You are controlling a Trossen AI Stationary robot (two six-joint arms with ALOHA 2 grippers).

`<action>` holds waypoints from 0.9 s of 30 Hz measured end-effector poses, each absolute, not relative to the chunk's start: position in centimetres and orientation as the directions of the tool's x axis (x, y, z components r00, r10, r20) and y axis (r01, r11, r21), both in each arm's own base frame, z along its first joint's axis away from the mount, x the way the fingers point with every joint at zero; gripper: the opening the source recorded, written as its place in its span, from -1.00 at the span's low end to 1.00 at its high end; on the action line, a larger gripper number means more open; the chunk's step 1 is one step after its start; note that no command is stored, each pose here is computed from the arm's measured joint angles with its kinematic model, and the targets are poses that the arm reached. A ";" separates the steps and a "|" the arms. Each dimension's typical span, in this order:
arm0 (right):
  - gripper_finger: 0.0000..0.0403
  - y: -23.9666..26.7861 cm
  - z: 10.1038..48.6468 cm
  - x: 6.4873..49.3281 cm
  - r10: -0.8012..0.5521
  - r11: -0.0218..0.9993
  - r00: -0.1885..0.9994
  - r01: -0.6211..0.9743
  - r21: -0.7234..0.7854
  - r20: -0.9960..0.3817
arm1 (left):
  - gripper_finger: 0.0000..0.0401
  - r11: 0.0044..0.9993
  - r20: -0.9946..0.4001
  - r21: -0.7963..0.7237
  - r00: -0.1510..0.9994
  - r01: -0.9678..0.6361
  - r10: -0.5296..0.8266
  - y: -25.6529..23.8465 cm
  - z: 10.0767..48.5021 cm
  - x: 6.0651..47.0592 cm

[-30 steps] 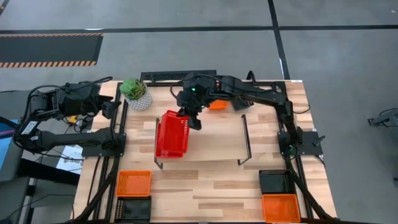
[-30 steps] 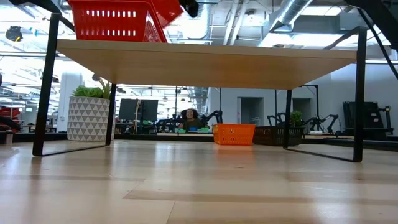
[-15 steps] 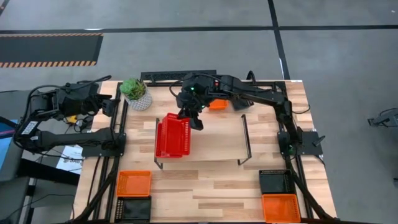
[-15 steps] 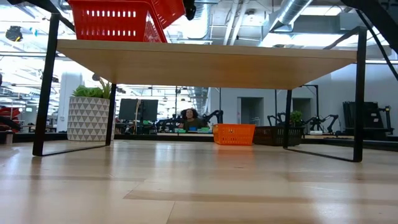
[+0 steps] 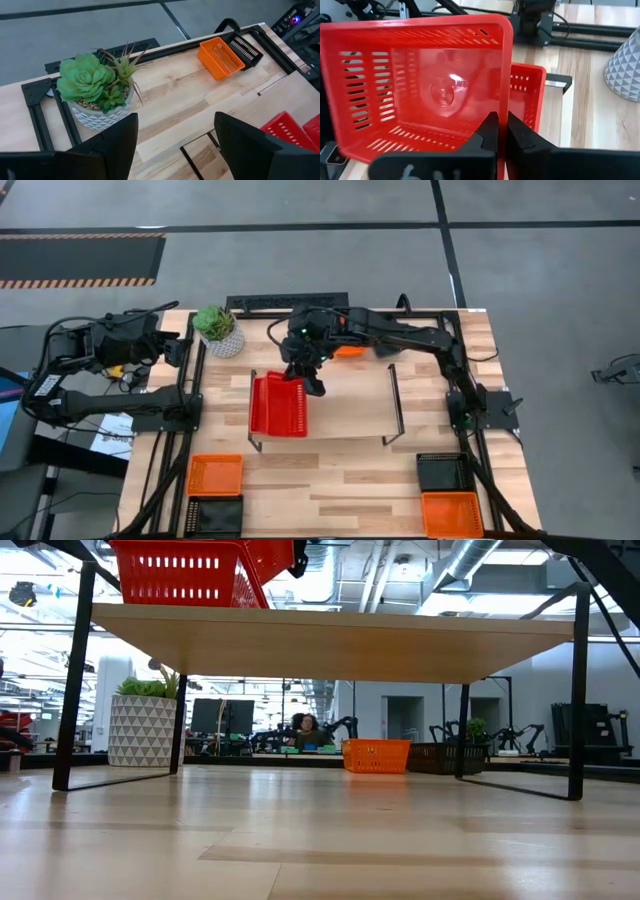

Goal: Stack baskets on shelf by color
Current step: Stack the red bin on top of the other red bins on the shelf

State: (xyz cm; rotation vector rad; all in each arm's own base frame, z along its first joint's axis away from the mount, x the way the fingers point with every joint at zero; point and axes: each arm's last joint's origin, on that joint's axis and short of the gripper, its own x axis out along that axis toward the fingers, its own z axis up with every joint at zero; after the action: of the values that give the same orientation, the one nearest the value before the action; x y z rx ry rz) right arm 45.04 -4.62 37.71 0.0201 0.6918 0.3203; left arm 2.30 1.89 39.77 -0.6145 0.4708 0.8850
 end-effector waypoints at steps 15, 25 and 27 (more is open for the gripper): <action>-0.82 -5.2 37.9 45.0 0.284 0.955 0.736 -0.273 0.114 -0.614 | 0.24 0.481 -0.611 -0.298 0.552 -0.825 0.567 1.9 39.8 2.3; -0.81 -5.8 37.9 45.0 0.267 0.961 0.745 -0.256 0.107 -0.612 | 0.24 0.481 -0.611 -0.298 0.552 -0.825 0.567 1.9 39.8 2.3; -0.81 -5.8 37.9 45.0 0.266 0.961 0.745 -0.256 0.107 -0.612 | 0.24 0.481 -0.611 -0.298 0.552 -0.825 0.568 1.9 39.8 2.3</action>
State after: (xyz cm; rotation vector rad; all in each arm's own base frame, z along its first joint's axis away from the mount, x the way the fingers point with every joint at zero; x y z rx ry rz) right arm 45.02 -5.85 37.89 0.0165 0.6724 0.2856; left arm 2.30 1.89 39.77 -0.6158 0.4693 0.8875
